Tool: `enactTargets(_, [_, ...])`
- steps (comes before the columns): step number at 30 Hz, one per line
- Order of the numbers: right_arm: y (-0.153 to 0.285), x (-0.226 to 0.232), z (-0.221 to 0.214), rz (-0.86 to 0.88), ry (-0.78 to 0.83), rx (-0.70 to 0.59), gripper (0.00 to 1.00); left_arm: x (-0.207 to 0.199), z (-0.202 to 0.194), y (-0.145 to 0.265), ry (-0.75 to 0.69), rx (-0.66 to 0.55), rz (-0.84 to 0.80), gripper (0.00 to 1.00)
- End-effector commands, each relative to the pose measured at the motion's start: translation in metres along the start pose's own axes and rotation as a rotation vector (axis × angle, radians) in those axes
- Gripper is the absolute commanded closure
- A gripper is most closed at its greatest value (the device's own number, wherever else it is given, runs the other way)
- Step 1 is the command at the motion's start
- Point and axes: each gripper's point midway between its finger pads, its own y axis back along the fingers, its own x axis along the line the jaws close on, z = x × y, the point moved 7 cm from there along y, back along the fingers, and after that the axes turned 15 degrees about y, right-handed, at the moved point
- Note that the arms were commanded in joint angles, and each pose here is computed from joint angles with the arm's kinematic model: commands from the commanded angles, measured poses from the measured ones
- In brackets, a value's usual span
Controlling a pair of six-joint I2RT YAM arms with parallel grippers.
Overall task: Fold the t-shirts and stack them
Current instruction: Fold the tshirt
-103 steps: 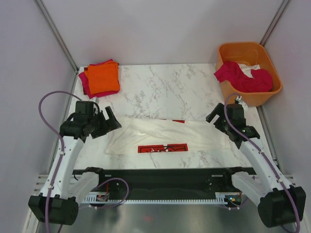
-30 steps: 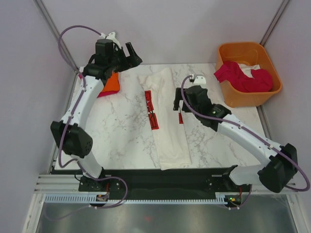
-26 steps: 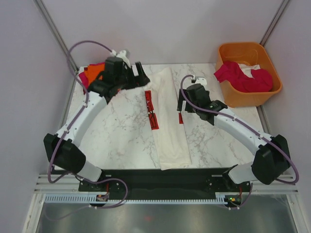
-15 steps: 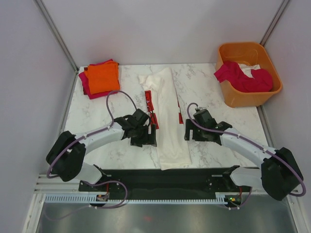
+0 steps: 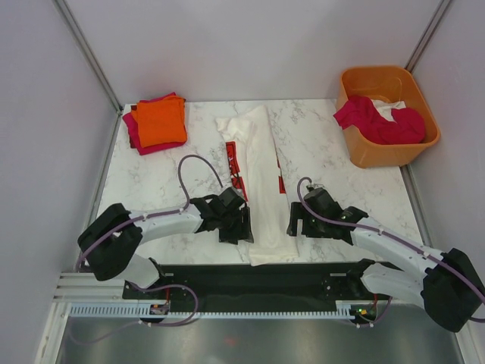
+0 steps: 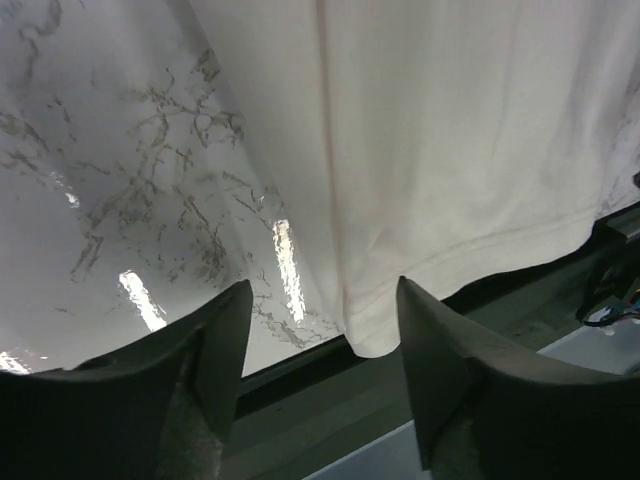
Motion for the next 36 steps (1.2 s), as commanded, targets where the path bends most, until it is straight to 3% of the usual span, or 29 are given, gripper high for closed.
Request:
enactTargets(1, [0.003, 0.006, 0.018, -0.008, -0.007, -0.051, 0.06, -0.008, -0.005, -0.013, 0.068, -0.005, -0.002, 0.37])
enactTargets(3, [0.002, 0.005, 0.018, -0.012, -0.002, -0.046, 0.06, -0.008, -0.008, -0.025, 0.079, 0.011, 0.008, 0.49])
enactTargets(5, [0.002, 0.004, 0.018, -0.021, 0.004, -0.052, 0.06, -0.008, -0.01, -0.036, 0.077, 0.028, 0.02, 0.53])
enactTargets(6, [0.002, 0.003, 0.017, -0.023, 0.006, -0.051, 0.06, -0.008, -0.01, -0.04, 0.076, 0.031, 0.022, 0.64])
enactTargets(8, [0.002, 0.003, 0.016, -0.02, 0.011, -0.048, 0.06, -0.009, -0.008, -0.047, 0.073, 0.032, 0.025, 0.77])
enactTargets(9, [0.002, 0.004, 0.017, -0.019, 0.01, -0.051, 0.06, -0.008, -0.008, -0.048, 0.073, 0.028, 0.028, 0.98])
enactTargets(19, [0.003, 0.01, 0.012, 0.057, -0.024, -0.051, 0.08, 0.013, -0.001, -0.014, 0.105, -0.059, -0.027, 0.98])
enactTargets(28, [-0.005, 0.056, -0.017, 0.293, -0.028, -0.032, 0.1, 0.023, -0.003, 0.001, 0.114, -0.085, -0.069, 0.98])
enactTargets(36, [-0.005, 0.048, -0.038, 0.267, -0.063, -0.038, 0.09, 0.025, -0.01, 0.037, 0.091, -0.149, -0.23, 0.98])
